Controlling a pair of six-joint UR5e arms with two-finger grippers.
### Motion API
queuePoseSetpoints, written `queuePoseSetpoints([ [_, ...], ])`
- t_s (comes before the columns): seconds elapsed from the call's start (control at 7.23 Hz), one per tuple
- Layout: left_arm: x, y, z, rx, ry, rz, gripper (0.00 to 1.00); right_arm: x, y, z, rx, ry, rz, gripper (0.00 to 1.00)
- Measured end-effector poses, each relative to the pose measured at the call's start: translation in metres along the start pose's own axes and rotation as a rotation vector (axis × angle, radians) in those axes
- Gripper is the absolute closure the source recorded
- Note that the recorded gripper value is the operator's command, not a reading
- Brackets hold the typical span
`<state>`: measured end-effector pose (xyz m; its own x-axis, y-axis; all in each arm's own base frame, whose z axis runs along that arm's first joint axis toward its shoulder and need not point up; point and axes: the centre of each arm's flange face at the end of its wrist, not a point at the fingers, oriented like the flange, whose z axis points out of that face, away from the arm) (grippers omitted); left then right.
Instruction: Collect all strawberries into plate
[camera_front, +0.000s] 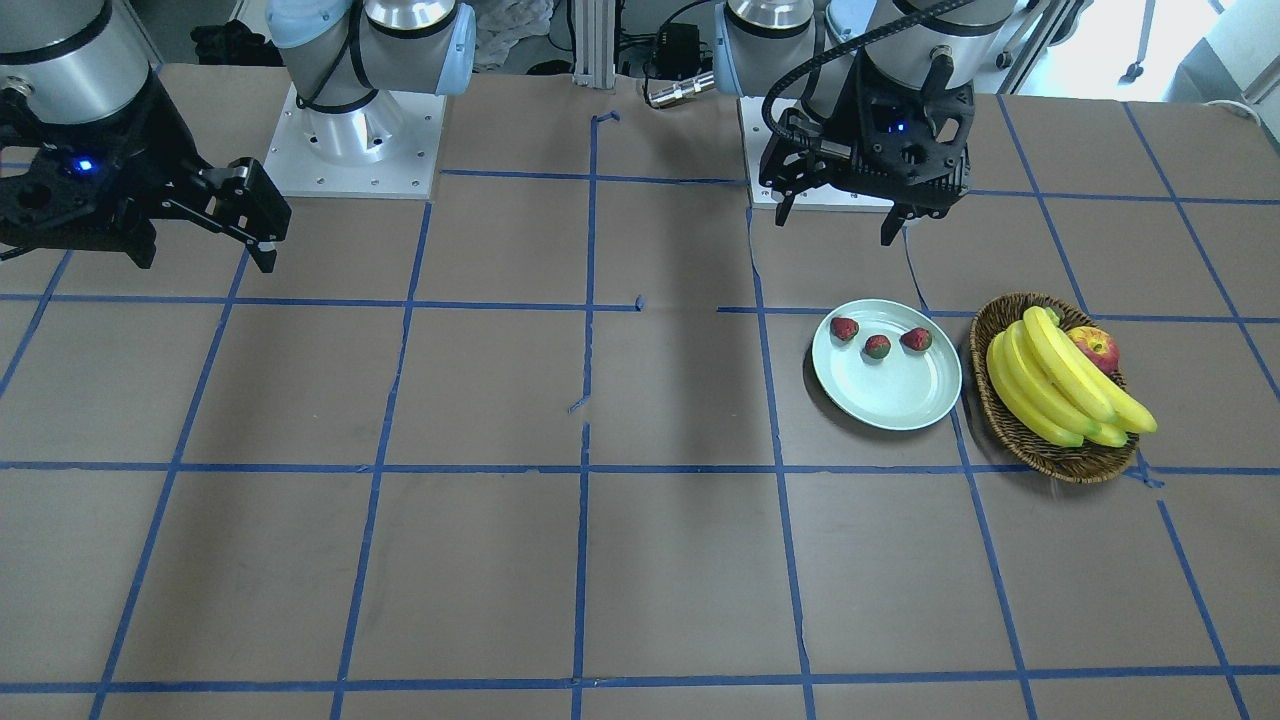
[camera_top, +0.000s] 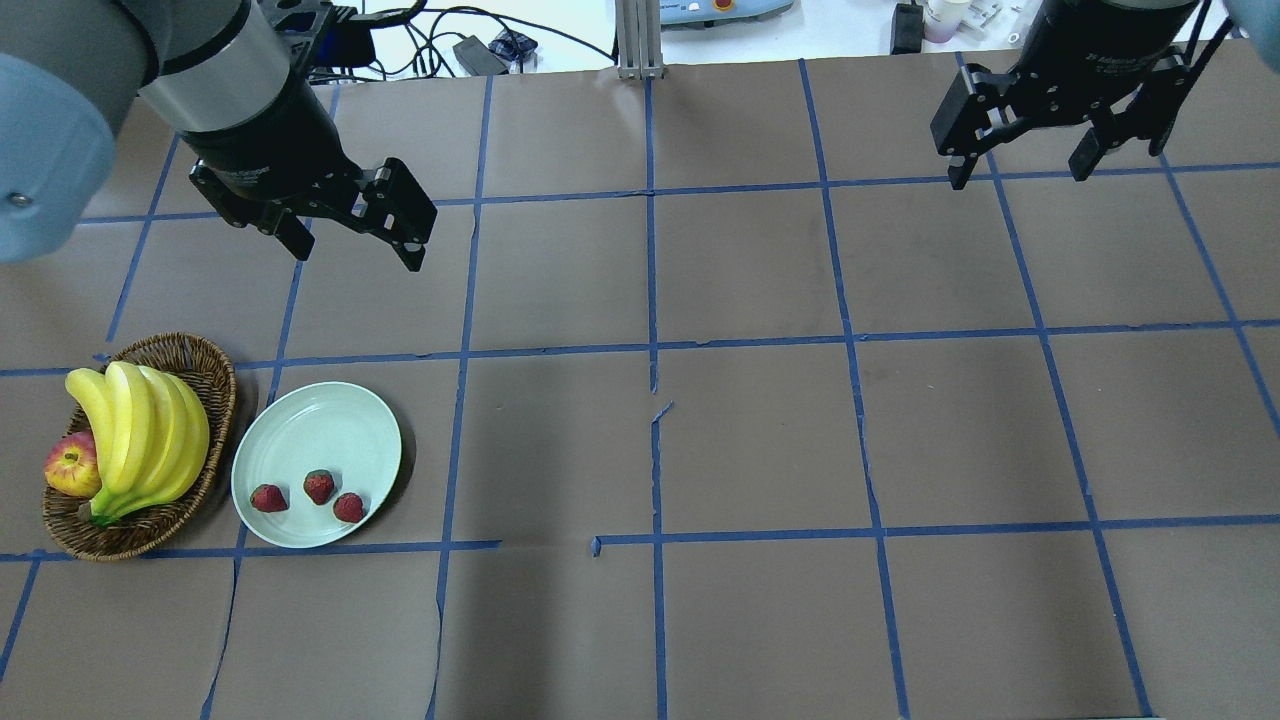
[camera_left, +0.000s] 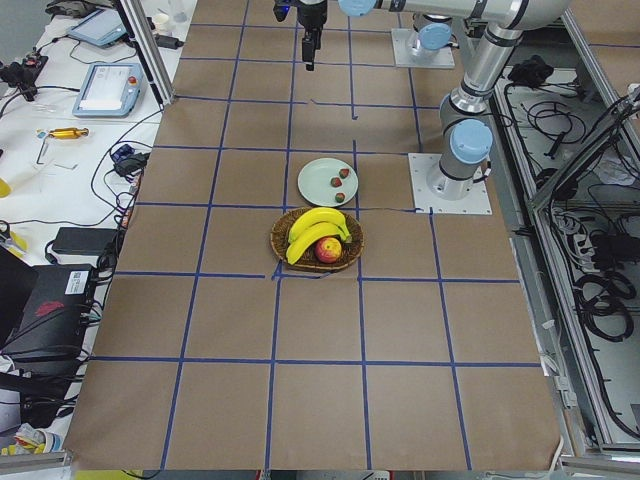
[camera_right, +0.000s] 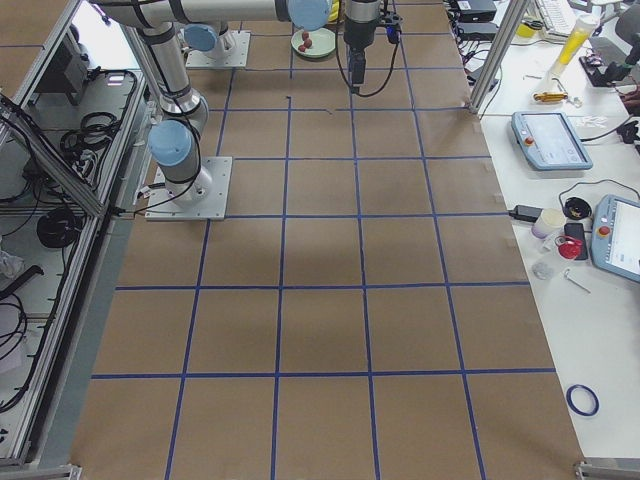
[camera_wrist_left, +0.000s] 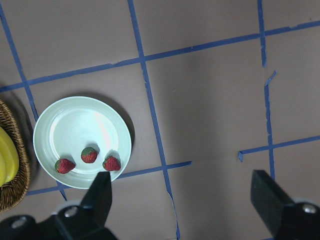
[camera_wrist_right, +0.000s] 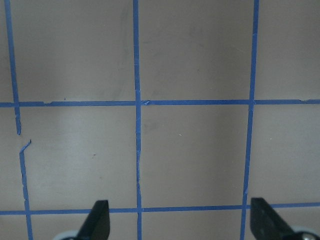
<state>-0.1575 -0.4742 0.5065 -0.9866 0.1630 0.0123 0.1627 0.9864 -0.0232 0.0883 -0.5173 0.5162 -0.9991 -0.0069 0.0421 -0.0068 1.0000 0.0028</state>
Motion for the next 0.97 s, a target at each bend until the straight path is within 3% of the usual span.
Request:
queuePoseSetpoints([
  [0.41,-0.0038,-0.0041,0.0013,0.02,-0.035,-0.01,0.01,-0.0014,0.0011,-0.0054,0.013,-0.018,-0.004,0.0],
  [0.97,-0.0011,-0.0073,0.0022,0.032,-0.004,-0.091,0.0,-0.0027,0.0019,-0.0065,0.017,-0.025,-0.003,0.0],
])
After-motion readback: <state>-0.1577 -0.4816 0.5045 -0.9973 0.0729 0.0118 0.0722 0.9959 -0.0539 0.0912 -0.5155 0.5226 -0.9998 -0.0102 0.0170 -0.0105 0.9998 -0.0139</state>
